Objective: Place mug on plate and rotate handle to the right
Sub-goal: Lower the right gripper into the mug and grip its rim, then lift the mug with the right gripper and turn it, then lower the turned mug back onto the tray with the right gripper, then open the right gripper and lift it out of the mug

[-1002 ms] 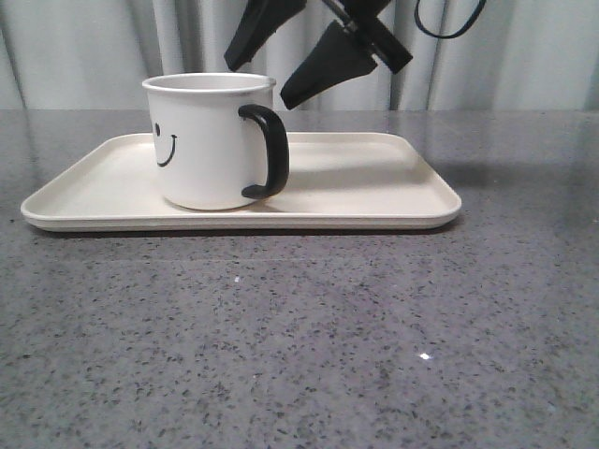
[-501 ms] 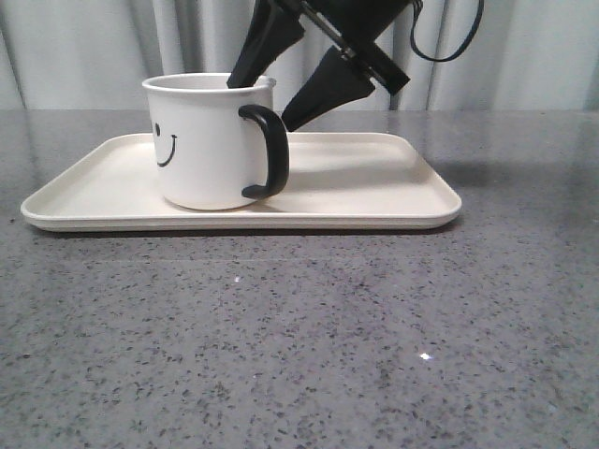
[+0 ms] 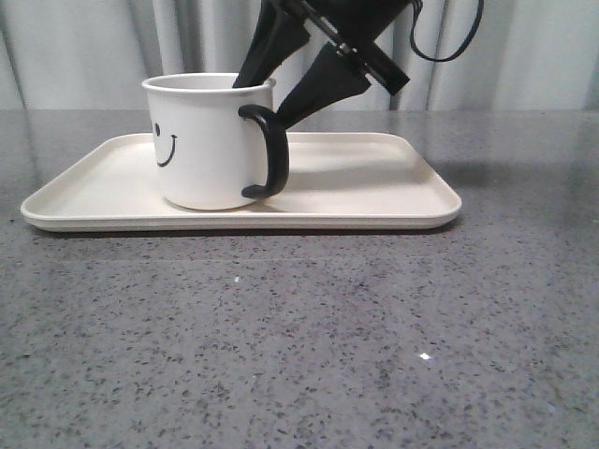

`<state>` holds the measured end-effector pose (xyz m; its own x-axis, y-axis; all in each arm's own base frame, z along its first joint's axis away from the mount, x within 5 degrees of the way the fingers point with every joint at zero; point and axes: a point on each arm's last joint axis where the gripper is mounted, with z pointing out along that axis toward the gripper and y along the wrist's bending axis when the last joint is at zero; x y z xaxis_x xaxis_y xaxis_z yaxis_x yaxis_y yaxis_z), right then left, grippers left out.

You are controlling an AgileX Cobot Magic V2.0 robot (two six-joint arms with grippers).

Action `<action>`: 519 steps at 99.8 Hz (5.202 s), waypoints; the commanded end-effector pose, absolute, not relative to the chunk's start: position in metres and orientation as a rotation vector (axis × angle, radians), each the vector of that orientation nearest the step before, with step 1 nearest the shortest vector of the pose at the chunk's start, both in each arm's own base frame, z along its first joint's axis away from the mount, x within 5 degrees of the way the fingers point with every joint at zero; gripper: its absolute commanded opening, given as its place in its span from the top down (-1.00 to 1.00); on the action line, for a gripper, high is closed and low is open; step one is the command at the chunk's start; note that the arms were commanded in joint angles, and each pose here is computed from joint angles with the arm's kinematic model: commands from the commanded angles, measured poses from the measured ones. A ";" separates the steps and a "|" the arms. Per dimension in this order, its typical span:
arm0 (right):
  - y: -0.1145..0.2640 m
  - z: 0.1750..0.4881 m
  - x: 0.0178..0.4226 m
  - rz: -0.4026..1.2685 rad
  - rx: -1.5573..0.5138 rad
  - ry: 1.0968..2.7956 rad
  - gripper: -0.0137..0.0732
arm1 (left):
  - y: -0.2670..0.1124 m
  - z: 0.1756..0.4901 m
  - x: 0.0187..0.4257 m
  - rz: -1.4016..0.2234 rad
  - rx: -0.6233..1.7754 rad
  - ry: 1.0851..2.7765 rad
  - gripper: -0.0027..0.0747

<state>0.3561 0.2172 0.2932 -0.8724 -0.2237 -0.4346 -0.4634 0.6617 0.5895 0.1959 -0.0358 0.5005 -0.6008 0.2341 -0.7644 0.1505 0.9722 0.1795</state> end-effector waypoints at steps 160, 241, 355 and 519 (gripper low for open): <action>0.192 0.413 0.360 0.605 -1.190 2.156 0.82 | -0.030 0.509 0.189 0.151 0.240 2.173 0.98; 0.221 0.375 0.371 0.577 -1.332 2.191 0.82 | -0.030 0.509 0.189 0.151 0.240 2.173 0.98; 0.228 0.351 0.382 0.592 -1.347 2.241 0.77 | -0.030 0.509 0.189 0.151 0.240 2.173 0.98; 0.113 0.554 0.288 0.420 -0.800 1.800 0.17 | -0.030 0.509 0.189 0.151 0.240 2.173 0.98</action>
<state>0.3269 0.1497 0.5011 -0.3011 -0.4473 -0.8422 -0.7759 0.6283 -0.0563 0.1971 -0.0345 0.4981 -0.6076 0.2415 -0.7566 0.1416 0.9703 0.1959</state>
